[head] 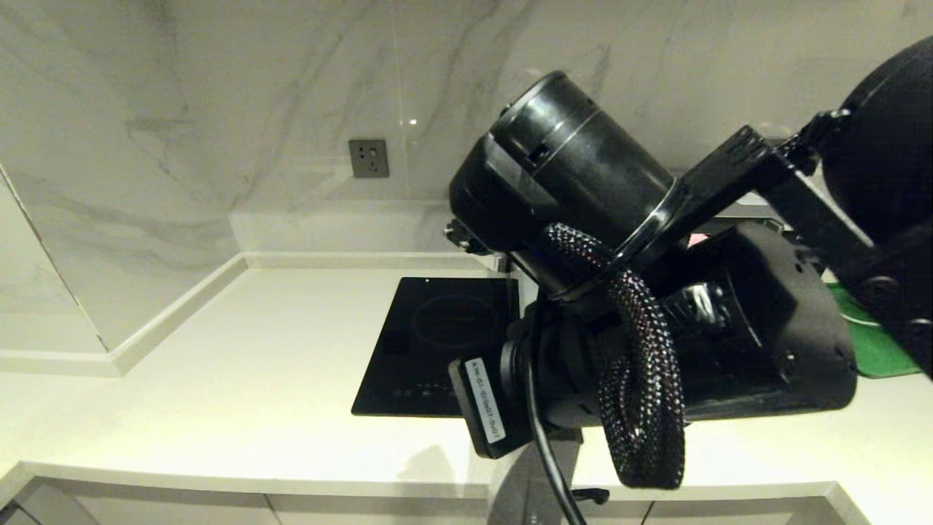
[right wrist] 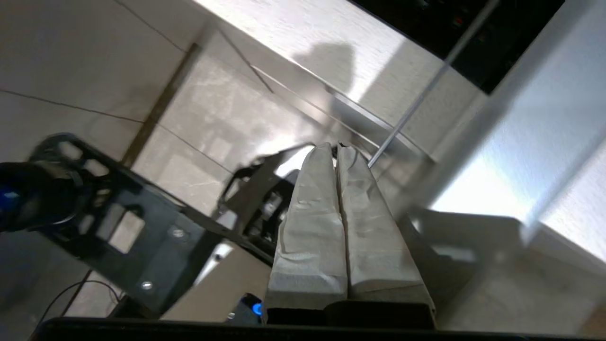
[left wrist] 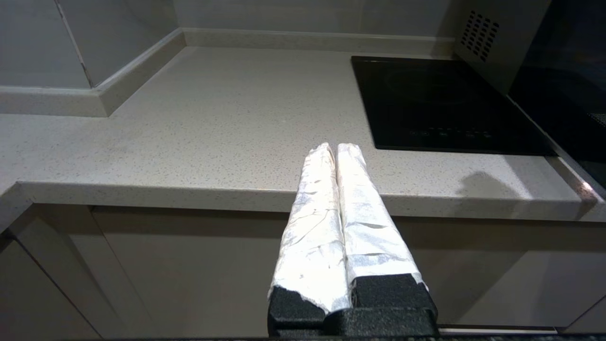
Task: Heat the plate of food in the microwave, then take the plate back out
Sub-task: Close the microwave oven
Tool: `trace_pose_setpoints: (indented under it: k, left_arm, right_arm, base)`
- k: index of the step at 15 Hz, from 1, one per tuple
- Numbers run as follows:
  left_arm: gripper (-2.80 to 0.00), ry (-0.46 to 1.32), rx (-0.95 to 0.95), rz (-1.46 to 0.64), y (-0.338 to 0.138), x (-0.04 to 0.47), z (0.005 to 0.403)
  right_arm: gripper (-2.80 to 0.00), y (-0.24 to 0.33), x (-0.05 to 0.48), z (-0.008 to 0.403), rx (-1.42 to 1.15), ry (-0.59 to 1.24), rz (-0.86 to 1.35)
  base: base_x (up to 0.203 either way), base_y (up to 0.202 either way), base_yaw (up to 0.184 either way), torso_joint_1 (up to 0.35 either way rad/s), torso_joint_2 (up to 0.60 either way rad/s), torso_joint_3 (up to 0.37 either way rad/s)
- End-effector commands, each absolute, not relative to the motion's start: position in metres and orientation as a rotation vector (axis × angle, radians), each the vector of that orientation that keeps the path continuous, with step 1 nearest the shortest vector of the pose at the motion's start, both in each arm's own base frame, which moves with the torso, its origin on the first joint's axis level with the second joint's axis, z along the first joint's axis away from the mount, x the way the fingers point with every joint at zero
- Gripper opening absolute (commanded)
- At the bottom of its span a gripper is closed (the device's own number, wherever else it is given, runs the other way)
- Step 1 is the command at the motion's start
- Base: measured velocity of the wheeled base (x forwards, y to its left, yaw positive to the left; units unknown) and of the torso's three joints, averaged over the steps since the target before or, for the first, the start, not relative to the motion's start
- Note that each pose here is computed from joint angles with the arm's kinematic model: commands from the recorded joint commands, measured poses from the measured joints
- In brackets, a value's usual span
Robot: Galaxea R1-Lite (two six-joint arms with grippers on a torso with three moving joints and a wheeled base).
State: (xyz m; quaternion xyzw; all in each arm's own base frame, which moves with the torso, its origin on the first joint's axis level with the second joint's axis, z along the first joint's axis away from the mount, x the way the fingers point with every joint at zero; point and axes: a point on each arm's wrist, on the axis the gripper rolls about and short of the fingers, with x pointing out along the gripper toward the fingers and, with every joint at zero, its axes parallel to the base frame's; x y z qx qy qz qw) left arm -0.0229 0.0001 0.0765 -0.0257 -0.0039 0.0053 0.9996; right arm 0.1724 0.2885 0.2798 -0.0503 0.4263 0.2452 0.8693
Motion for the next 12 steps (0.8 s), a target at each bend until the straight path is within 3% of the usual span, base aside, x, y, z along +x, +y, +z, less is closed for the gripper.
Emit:
trace_pose_setpoints:
  k: [1,12]
  left_arm:
    - [-2.8,-0.008,-0.052,0.012,0.0,-0.023,0.077]
    - [-2.8,-0.009,-0.052,0.012,0.0,-0.023,0.077]
  right_arm:
    - [-2.8,0.272,0.181,0.274,-0.103,0.918,0.454]
    - [-2.8,0.154,0.173,0.271,0.002,0.809,0.111]
  base:
    - [0.0,0.0,0.0,0.0,0.0,0.0]
    - [0.0,0.0,0.0,0.0,0.0,0.0]
